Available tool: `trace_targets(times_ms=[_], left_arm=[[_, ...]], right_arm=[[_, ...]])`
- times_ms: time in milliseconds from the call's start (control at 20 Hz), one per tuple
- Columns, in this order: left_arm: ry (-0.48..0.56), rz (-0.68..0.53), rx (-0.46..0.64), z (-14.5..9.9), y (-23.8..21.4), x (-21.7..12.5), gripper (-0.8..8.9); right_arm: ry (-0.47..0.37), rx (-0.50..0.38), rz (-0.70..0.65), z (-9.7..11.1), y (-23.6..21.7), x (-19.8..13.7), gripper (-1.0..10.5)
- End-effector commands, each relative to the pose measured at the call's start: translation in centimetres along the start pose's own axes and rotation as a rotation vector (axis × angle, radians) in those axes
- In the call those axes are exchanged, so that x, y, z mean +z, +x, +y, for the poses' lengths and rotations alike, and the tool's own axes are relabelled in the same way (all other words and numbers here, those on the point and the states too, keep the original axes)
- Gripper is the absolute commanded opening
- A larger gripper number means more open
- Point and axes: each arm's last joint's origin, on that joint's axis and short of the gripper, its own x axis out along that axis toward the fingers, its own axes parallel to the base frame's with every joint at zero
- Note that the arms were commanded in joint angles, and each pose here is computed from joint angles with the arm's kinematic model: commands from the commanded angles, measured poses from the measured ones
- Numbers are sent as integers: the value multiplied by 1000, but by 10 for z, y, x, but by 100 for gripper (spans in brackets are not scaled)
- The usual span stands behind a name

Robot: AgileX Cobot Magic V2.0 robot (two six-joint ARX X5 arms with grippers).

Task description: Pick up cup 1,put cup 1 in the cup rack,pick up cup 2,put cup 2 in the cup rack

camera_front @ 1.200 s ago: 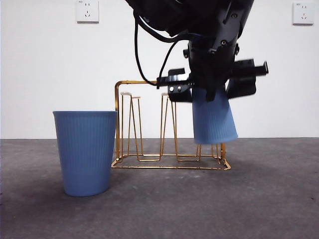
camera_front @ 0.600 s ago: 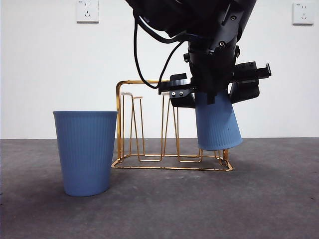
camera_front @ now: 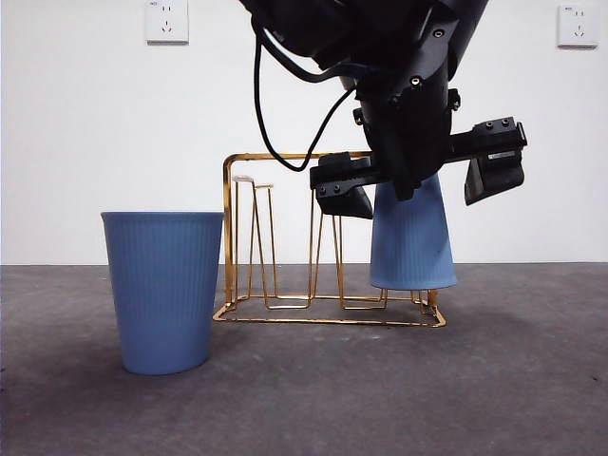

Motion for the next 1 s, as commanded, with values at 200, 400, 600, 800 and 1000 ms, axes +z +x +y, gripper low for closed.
trace_targets(times_ms=[200,400,600,800,1000], left_arm=[[65,81,39,-5,-3,12,572],[93,137,29,-12,-10,35,571],[104,183,13,-16,-17,51,570],[99,202,-16,-20,-21,59,571],[92,190,-45,-26,-30,71,570]], right_arm=[[-3,4,-1,0,1,-1,315],[-2,4,-6,0,1,0,315],[-3,4,-7,0,1,0,314],[-2,4,-7,0,1,0,314],[-2,4,-7,0,1,0,314]])
